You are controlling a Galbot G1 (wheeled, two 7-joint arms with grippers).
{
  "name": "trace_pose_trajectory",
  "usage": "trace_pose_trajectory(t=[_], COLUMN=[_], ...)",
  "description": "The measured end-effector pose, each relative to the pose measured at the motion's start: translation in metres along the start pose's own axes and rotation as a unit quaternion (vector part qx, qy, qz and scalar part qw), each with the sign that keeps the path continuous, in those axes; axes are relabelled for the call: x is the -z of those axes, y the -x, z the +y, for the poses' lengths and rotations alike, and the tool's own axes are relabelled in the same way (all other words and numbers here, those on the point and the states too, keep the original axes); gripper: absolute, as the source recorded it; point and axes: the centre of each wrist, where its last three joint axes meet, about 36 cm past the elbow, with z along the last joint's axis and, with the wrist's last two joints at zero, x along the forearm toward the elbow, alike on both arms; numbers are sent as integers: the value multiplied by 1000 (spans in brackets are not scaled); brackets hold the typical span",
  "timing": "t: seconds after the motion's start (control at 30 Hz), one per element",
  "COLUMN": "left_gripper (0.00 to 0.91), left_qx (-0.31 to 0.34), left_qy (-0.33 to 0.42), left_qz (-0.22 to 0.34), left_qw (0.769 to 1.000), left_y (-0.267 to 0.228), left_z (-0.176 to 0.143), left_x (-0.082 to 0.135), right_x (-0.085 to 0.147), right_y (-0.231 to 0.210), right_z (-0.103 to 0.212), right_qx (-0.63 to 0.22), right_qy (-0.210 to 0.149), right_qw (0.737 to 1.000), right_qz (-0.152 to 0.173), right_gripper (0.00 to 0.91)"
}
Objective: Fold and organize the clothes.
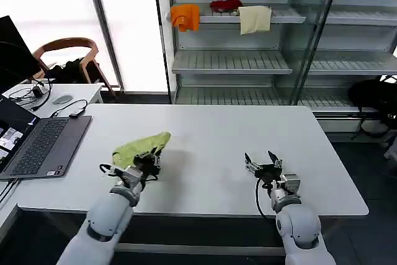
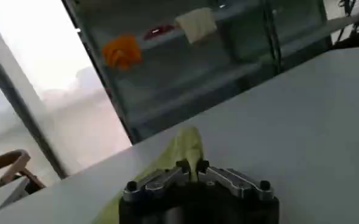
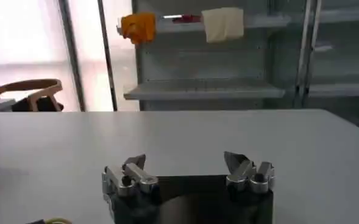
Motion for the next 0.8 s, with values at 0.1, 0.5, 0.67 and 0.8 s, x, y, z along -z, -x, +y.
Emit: trace_pose_trajectory(t=[0.1, 0.5, 0.67, 0.8], left_gripper=[242, 907, 907, 907], left_qx=[-12, -57, -77, -89], left_qy=[-12, -39, -58, -76], left_qz=[1, 18, 3, -17], left_qw=[1000, 997, 995, 993], left_y=[11, 49, 59, 63], left_z=[-18, -82, -98, -101], left_x=[3, 7, 19, 31], right_x=[5, 22, 29, 32], right_y=[0, 0, 1, 5], right_z=[4, 21, 26, 34], right_qx=[5, 22, 31, 42], right_qy=[1, 8, 24, 40], right_qw=[1000, 1000, 999, 998], right_qz=[-4, -11, -7, -1], right_gripper=[907, 907, 907, 907])
